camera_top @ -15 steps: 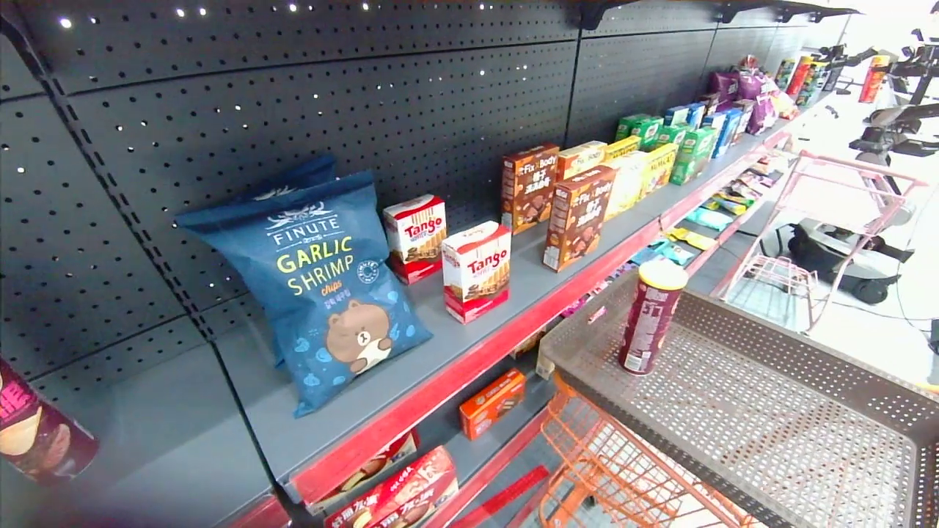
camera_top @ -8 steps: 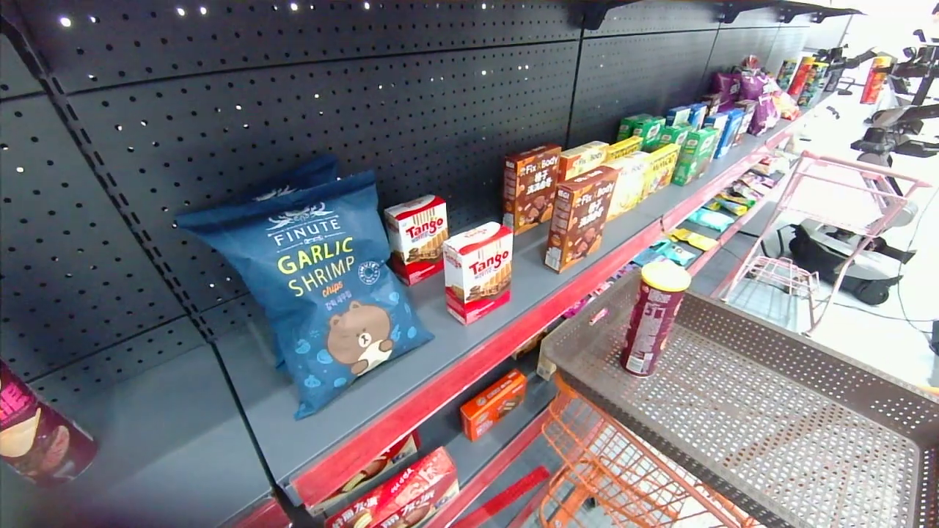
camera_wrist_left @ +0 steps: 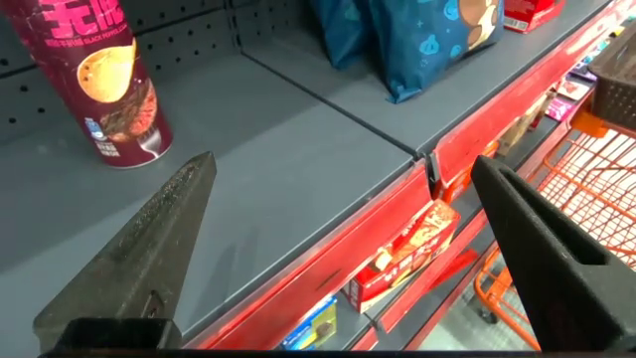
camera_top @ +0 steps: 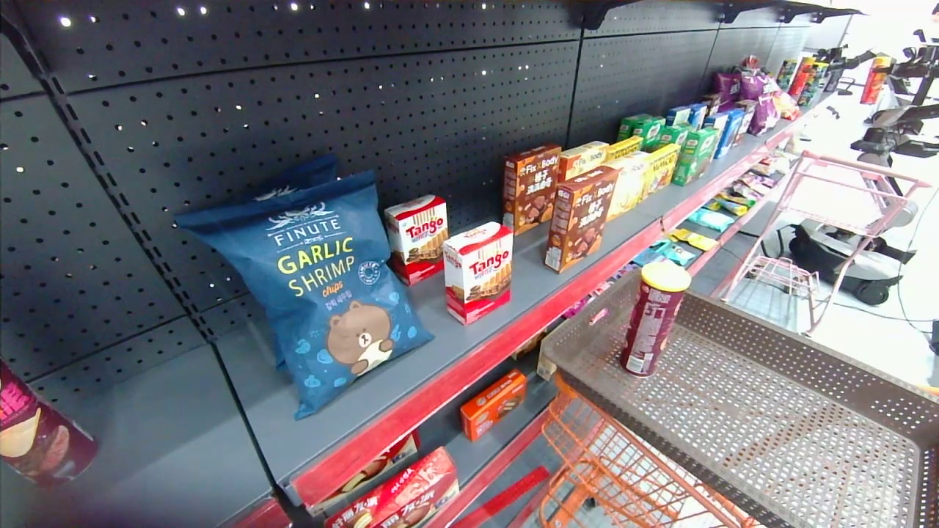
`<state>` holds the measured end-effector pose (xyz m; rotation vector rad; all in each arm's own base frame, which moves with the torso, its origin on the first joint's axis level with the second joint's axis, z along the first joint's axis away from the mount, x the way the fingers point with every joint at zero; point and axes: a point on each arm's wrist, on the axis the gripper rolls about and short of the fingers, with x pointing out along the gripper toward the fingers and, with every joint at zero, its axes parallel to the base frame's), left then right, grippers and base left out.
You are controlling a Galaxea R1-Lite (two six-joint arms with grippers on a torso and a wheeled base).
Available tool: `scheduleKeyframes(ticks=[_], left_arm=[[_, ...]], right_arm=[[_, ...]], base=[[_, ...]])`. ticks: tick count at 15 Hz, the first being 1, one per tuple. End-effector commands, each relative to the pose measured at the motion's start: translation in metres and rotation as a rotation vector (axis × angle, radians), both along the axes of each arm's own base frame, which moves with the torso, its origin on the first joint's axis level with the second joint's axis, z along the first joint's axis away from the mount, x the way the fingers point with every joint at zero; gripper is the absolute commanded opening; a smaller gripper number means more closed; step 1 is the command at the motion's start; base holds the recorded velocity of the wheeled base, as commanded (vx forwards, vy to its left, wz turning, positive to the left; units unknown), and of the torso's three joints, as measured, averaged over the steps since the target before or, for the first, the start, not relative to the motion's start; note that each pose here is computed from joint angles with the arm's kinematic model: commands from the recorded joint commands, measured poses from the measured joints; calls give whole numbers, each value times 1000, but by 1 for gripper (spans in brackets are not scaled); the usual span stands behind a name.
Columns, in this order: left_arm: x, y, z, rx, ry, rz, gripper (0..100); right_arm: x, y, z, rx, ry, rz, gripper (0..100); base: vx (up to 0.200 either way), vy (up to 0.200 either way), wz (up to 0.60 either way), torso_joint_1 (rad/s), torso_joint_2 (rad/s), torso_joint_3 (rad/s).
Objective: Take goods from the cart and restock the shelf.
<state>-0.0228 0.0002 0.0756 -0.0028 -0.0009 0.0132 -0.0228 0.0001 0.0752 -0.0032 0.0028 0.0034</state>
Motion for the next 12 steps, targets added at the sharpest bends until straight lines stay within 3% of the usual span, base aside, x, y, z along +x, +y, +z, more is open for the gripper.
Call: scheduleKeyframes(ticks=[1,2,3,8,12], left_arm=[[0,0,0,0,-1,1,100],[0,0,0,0,-1,1,100],[0,0,0,0,-1,1,100],[0,0,0,0,-1,1,100],[0,0,0,0,1,1,100]], right_arm=[[-2,0,10,-5,-24,4,100],[-1,0,64,-5,-44,-13,100],[19,0,86,-4,82,-40,100],[53,-4,103,32,189,-150,100],[91,-5,119,118,286,-57,100]], base=[[0,0,0,0,0,0],[0,0,0,0,0,0],[0,0,0,0,0,0],[0,0,0,0,0,0],[0,0,0,0,0,0]])
